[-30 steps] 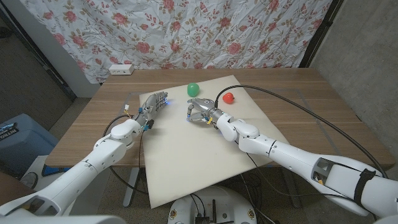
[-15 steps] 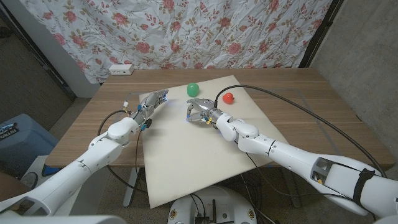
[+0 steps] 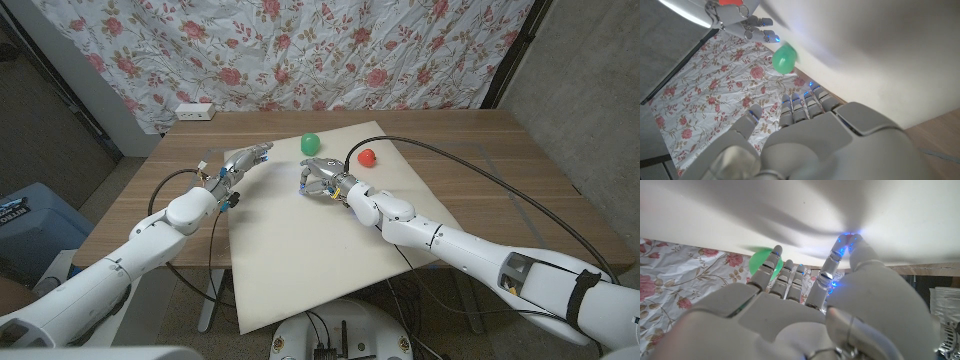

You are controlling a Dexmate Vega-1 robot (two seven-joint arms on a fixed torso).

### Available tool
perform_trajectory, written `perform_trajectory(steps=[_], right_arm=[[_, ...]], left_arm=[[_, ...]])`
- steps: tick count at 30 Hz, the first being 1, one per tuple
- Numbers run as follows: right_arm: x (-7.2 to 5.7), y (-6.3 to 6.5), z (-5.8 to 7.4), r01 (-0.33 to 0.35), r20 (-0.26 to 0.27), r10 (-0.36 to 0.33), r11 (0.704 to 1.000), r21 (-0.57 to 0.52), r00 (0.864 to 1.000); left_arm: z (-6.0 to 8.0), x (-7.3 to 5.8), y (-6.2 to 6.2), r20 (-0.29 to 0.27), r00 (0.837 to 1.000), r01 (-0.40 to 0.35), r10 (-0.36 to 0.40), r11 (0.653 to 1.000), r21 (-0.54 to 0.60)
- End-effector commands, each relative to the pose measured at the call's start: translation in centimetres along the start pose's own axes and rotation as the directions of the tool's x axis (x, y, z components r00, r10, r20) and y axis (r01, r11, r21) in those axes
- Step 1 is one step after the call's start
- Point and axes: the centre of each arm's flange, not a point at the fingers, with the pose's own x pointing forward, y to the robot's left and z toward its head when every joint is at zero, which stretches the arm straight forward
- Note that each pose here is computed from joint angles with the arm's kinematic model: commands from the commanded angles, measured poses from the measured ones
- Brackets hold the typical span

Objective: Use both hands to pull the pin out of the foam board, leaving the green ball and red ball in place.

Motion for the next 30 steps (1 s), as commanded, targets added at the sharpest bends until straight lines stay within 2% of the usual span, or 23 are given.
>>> perform_trajectory(steps=[1,5,11,20,22,24,30], right_arm=[[0.2,0.1,0.1,-0.005,-0.001,0.005,1.000,0.002,1.000],[0.2,0.1,0.1,-0.005,-0.002,0.005,1.000,0.004,1.000],[0.3,0.1,0.2,-0.004,-0.001,0.004,1.000,0.004,1.000],[0.3,0.1,0.3,-0.003,-0.002,0.003,1.000,0.008,1.000],[0.2,0.1,0.4,-0.003,-0.002,0.003,1.000,0.009,1.000],[0.2,0.2,0.4,-0.004,-0.005,0.004,1.000,0.011,1.000],[0.1,0.1,0.6,-0.001,-0.009,0.001,1.000,0.005,1.000]], left_arm=[[0.8,-1.7,0.0,0.017,0.999,0.044,-0.049,0.975,0.220],[1.0,-2.3,0.1,0.028,0.999,0.025,-0.034,0.958,0.285],[1.5,-2.9,0.0,0.050,0.997,0.030,-0.057,0.906,0.423],[1.2,-3.9,-0.7,0.061,0.997,0.010,-0.049,0.852,0.523],[1.2,-4.1,-0.8,0.066,0.996,0.016,-0.063,0.829,0.560],[1.3,-4.4,-1.1,0.073,0.993,0.028,-0.092,0.791,0.611],[1.0,-5.1,-2.1,0.074,0.988,0.050,-0.132,0.747,0.663]])
